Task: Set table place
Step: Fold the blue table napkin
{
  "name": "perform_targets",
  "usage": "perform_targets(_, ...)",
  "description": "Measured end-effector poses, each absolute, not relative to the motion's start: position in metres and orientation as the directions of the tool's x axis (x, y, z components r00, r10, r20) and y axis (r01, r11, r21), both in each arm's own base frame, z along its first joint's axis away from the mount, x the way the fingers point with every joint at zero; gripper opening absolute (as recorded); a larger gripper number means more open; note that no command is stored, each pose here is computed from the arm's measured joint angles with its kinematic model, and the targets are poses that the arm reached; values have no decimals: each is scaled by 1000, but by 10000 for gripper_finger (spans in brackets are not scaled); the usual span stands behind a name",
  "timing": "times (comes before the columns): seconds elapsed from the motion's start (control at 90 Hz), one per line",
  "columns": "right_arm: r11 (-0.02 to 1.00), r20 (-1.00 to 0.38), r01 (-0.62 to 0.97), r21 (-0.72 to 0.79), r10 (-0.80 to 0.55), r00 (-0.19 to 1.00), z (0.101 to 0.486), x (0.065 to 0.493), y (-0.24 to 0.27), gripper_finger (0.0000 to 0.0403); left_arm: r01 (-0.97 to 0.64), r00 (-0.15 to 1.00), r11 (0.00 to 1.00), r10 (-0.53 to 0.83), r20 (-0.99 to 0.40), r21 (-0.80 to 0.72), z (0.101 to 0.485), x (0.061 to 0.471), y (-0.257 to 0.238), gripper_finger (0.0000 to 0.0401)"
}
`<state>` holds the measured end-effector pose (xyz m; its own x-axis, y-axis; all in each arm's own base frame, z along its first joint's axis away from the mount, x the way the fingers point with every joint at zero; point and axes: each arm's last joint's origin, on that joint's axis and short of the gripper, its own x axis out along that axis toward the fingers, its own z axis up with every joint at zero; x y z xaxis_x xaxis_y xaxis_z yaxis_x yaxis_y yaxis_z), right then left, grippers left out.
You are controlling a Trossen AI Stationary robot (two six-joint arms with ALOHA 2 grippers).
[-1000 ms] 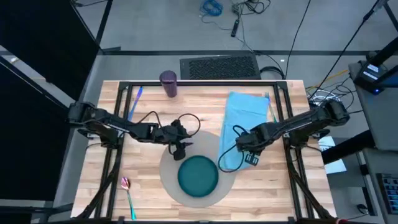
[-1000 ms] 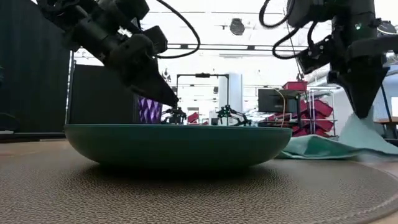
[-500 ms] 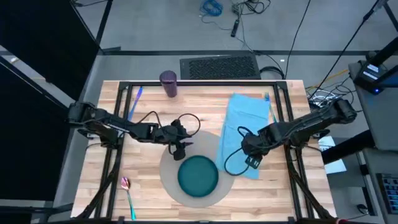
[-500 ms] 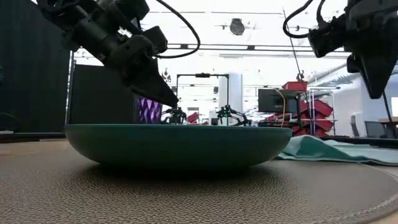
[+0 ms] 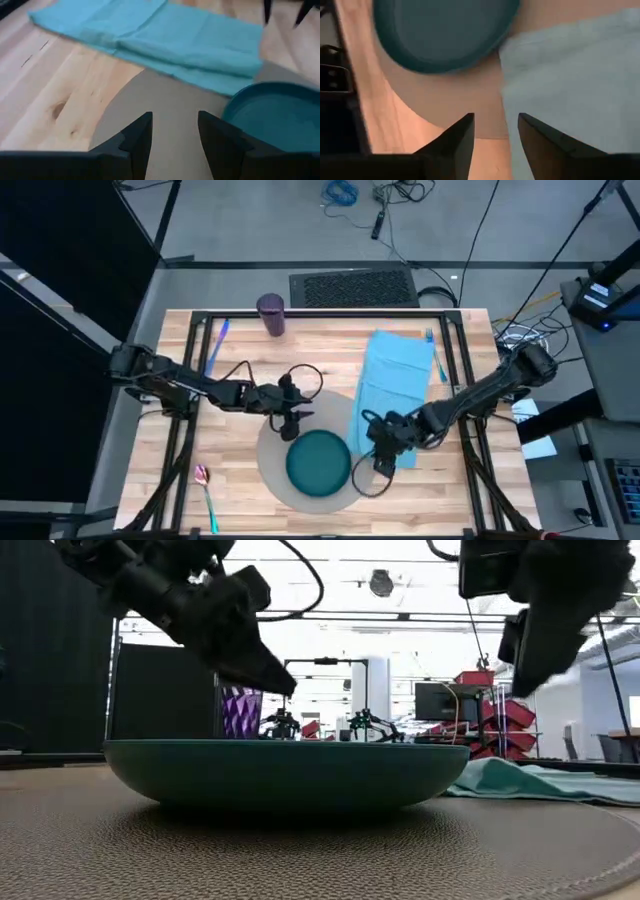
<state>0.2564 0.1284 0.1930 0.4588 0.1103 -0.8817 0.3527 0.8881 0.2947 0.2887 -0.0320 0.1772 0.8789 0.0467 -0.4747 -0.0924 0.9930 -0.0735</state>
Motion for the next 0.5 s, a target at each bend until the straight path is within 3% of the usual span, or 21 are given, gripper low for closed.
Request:
perform_targets(0.189,881,-887,417,221,5,461,179,254,142,134,-41,935,994,0,-355,-106,189,293,-41,144)
perform_targets(0.389,860,-812,489,149,-175,556,181,249,149,132,31,960,990,-68,-271,-139,204,300,-44,144)
perform_targets(0.5,855,-783,499,142,-211,585,180,248,154,131,43,969,989,-76,-235,-144,214,304,-47,144)
